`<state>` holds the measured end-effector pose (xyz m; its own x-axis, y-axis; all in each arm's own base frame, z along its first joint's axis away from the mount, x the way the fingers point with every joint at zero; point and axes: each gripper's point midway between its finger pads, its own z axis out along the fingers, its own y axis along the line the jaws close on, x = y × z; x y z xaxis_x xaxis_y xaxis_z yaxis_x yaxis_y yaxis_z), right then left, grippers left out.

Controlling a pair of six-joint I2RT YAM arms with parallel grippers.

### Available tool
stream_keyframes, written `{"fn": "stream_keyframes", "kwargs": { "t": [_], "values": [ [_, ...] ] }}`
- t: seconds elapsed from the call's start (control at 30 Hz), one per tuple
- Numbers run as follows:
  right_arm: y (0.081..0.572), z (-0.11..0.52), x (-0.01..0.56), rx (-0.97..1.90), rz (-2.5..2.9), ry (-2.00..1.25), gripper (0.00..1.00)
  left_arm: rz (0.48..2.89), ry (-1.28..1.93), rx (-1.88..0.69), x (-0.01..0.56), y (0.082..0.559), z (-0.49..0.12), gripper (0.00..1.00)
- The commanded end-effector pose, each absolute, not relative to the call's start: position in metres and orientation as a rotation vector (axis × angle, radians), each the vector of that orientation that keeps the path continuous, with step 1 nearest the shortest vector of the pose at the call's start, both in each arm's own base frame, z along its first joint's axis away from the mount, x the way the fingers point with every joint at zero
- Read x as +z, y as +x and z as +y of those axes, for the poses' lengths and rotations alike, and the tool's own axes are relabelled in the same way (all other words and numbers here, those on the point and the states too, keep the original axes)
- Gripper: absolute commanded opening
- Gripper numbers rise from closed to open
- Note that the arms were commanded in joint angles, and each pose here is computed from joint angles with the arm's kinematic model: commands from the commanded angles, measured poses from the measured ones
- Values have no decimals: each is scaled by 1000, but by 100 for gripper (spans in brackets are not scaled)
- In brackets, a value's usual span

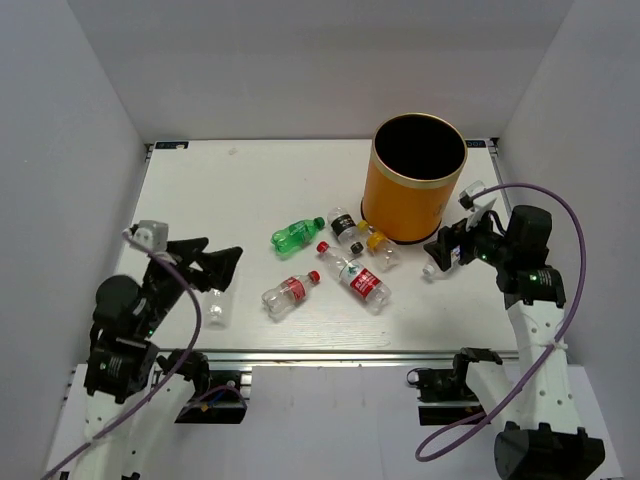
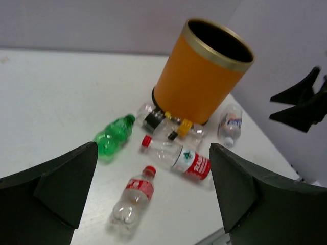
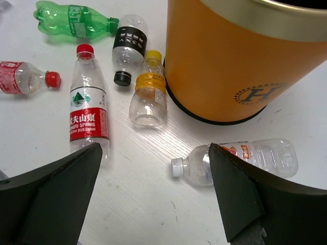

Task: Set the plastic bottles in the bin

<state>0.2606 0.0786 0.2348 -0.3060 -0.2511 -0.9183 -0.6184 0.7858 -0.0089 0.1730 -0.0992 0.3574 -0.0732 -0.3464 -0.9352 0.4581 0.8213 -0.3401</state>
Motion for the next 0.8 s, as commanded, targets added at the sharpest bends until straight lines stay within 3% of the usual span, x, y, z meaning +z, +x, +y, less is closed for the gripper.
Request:
{"fn": "stream_keyframes", "kwargs": {
  "t": [0.0, 0.33, 0.43, 0.47, 0.5, 0.53, 0.57, 0.6, 0.63, 0.67, 0.7, 0.77],
  "values": [
    [251, 83, 235, 431, 1867, -710, 90, 1700, 115, -701, 313, 190, -113, 100],
    [258, 78, 228, 409, 1894, -675, 90, 1939, 116, -539, 260, 237, -107, 98],
    [256, 77, 232, 402, 1887, -661, 90, 1985, 80, -463, 259, 246, -98, 77],
    [253, 80, 226, 417, 1889, -690, 86, 1998, 55, -400, 260, 252, -89, 61],
    [252, 81, 227, 422, 1883, -695, 70, 2026, 18, -373, 253, 254, -84, 47],
    [251, 81, 222, 424, 1892, -700, 23, 2064, -32, -339, 246, 254, -78, 35],
    [251, 82, 219, 433, 1901, -703, 12, 2085, -99, -268, 240, 257, -66, 28],
    [250, 81, 218, 433, 1906, -703, 8, 2116, -132, -235, 231, 258, -61, 27],
    [250, 81, 216, 435, 1927, -701, 10, 2170, -191, -200, 218, 261, -57, 33],
    [251, 79, 218, 423, 1932, -694, 40, 2205, -244, -127, 207, 261, -47, 44],
    [253, 75, 215, 397, 1950, -681, 60, 2227, -249, -106, 201, 264, -45, 57],
    [256, 73, 213, 384, 1957, -671, 80, 2305, -246, -75, 181, 270, -47, 70]
  ]
}}
